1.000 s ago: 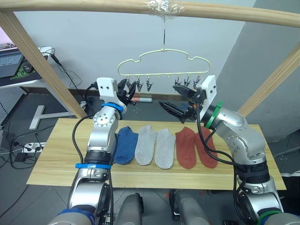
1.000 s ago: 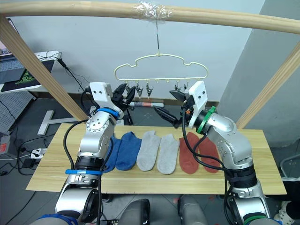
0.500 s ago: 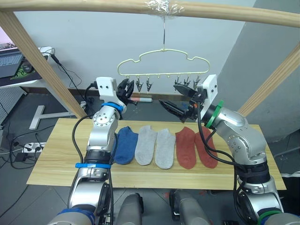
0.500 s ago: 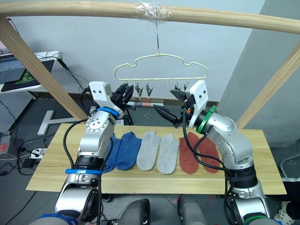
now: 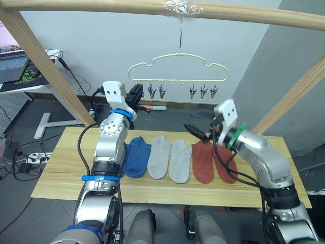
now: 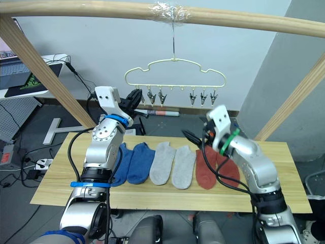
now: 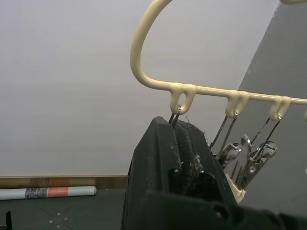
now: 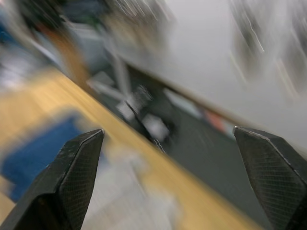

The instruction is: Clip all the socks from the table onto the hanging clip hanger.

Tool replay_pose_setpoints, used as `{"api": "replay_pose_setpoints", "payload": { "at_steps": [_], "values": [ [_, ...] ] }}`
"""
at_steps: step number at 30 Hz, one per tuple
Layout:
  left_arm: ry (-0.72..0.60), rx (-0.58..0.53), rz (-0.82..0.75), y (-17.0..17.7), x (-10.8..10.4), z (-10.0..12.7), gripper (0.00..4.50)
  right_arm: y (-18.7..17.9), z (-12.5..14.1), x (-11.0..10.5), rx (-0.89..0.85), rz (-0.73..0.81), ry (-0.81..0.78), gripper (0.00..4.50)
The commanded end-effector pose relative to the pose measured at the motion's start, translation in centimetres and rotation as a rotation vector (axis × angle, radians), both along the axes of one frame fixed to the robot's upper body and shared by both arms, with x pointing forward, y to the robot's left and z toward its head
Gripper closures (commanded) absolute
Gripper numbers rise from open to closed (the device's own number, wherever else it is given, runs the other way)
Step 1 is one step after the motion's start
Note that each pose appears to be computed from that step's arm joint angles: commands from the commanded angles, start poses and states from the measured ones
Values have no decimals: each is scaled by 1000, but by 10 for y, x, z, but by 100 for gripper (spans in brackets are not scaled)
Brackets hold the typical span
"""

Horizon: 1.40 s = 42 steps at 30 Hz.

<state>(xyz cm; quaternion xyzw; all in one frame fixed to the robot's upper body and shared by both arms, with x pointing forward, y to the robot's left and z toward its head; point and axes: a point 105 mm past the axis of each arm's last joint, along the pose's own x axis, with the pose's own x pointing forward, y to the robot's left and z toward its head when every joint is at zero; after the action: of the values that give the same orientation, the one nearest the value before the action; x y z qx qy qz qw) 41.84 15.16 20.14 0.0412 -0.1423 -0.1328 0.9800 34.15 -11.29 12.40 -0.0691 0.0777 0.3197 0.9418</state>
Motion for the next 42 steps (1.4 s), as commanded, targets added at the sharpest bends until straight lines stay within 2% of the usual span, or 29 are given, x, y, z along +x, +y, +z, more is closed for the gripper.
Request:
{"api": "replay_pose_setpoints", "payload": {
  "at_steps": [1,5,10,19,22,26,27,33,38,42],
  "values": [
    [-39,-1,-1,1,-4,11,449,-19,-18,-2,-81,-104,17,0],
    [-21,-8,5,4,-7,5,449,-51,-59,-5,-102,-284,143,0],
    [-15,0,5,5,-9,4,449,-63,-78,5,-92,-369,199,0],
    [-18,1,8,6,-9,6,449,-73,-110,14,-104,-428,307,0],
    [-17,4,14,8,-10,6,450,-76,-119,11,-144,-421,318,61],
    [-17,4,21,11,-12,5,450,-74,-123,7,-156,-398,326,196],
    [-17,4,24,12,-12,5,450,-74,-124,6,-154,-395,328,246],
    [-16,0,27,11,-11,6,450,-76,-125,4,-171,-382,319,446],
    [-10,-10,21,14,-11,6,450,-93,-111,1,-270,-359,210,449],
    [11,-34,5,14,-11,5,450,-89,-90,-3,-301,-284,96,449]
  ]
}}
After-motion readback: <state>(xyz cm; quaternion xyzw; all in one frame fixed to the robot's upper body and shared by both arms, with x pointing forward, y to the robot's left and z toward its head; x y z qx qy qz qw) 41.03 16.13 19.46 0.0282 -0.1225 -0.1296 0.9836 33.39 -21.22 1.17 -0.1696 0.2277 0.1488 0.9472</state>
